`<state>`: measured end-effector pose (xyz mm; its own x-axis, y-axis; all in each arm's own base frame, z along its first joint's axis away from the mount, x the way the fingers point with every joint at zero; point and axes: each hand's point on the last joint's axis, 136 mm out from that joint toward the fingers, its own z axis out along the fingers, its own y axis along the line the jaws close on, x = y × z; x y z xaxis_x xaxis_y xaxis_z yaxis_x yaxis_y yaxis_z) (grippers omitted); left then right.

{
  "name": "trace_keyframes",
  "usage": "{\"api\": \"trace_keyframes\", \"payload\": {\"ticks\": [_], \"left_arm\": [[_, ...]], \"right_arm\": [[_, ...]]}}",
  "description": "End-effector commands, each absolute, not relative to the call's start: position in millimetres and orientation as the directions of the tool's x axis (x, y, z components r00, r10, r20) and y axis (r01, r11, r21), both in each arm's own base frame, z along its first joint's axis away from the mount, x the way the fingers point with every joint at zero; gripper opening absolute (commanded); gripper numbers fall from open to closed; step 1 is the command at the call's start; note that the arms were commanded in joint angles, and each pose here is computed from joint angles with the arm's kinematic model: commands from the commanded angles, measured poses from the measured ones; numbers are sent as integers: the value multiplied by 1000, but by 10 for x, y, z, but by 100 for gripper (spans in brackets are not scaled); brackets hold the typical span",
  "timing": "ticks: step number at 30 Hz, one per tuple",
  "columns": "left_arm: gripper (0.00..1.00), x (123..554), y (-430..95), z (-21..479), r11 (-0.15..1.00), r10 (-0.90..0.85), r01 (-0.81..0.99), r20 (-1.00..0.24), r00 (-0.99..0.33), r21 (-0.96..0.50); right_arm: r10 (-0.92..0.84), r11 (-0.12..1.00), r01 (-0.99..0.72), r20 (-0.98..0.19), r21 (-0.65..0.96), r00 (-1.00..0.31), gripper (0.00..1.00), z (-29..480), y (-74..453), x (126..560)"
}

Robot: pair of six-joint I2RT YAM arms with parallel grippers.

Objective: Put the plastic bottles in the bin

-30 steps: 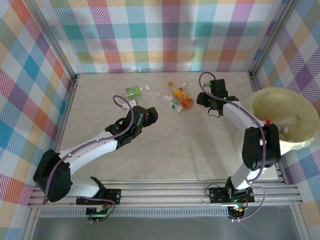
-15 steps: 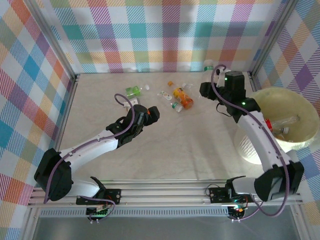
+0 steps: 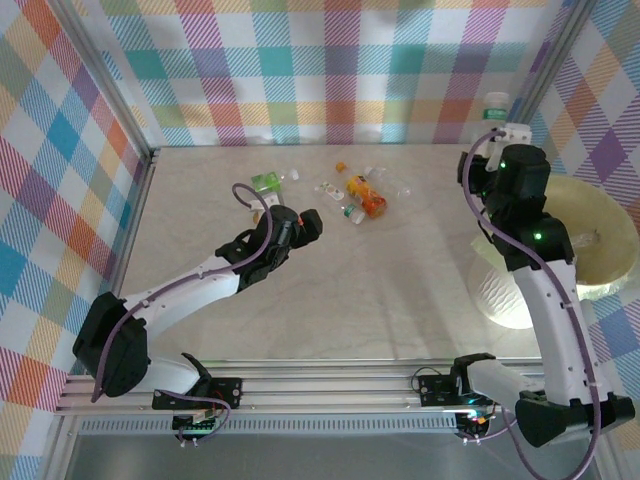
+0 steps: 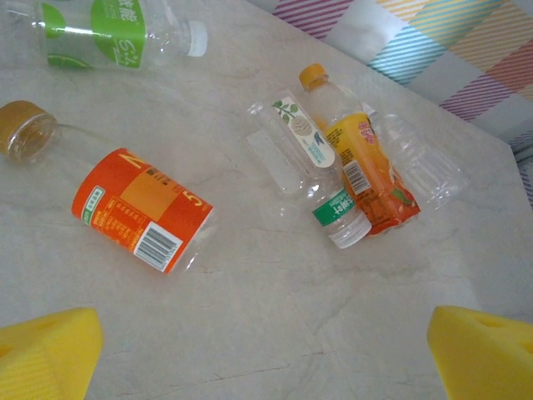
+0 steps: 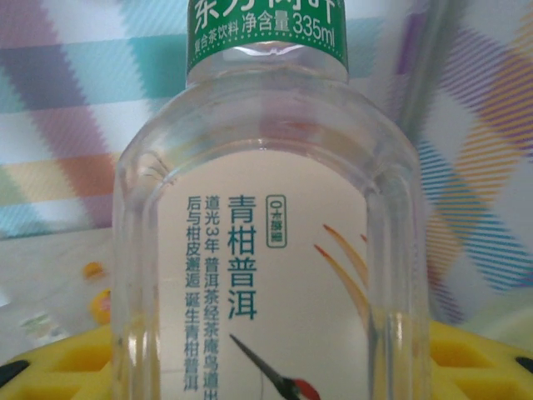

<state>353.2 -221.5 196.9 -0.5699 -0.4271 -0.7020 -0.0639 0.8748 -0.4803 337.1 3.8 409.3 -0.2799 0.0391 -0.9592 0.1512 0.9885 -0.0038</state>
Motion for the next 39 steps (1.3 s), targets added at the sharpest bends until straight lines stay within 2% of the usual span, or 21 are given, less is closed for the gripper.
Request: {"api": "trace_keyframes", "payload": {"ticks": [1, 8, 11, 20, 29, 33, 37, 39], "left_arm": [[100, 3593, -2260, 2096, 869, -429, -42, -707, -562, -494], [100, 3603, -2319, 2143, 879, -398, -27, -701, -591, -476], [100, 3595, -2330, 2174, 880, -393, -23, -699, -597, -475], [100, 3506, -2307, 2234, 862, -417, -33, -672, -612, -506], [100, 3491, -2363, 2201, 848, -430, -37, -647, -630, -528], [100, 3487, -2360, 2186, 851, -427, -38, -648, -631, -524], [100, 3494, -2357, 2194, 855, -420, -35, -654, -629, -517], [100, 3496, -2348, 2196, 857, -419, -35, -657, -627, -514]], "right_arm": [[-30, 936, 336, -973, -108, -229, 37, 4322, -401, 3124], [-38, 811, 558, -968, -175, -247, 37, 4179, -1031, 2767], [-17, 718, 665, -961, -203, -275, 37, 4067, -1345, 2595], [122, 569, 798, -938, -201, -323, 39, 3578, -1874, 2363], [180, 474, 862, -938, -181, -296, 51, 3432, -1997, 2160], [188, 454, 873, -939, -177, -287, 61, 3411, -2007, 2101], [181, 440, 883, -946, -165, -267, 76, 3430, -2005, 2045], [171, 445, 880, -948, -168, -268, 80, 3473, -1998, 2034]]}}
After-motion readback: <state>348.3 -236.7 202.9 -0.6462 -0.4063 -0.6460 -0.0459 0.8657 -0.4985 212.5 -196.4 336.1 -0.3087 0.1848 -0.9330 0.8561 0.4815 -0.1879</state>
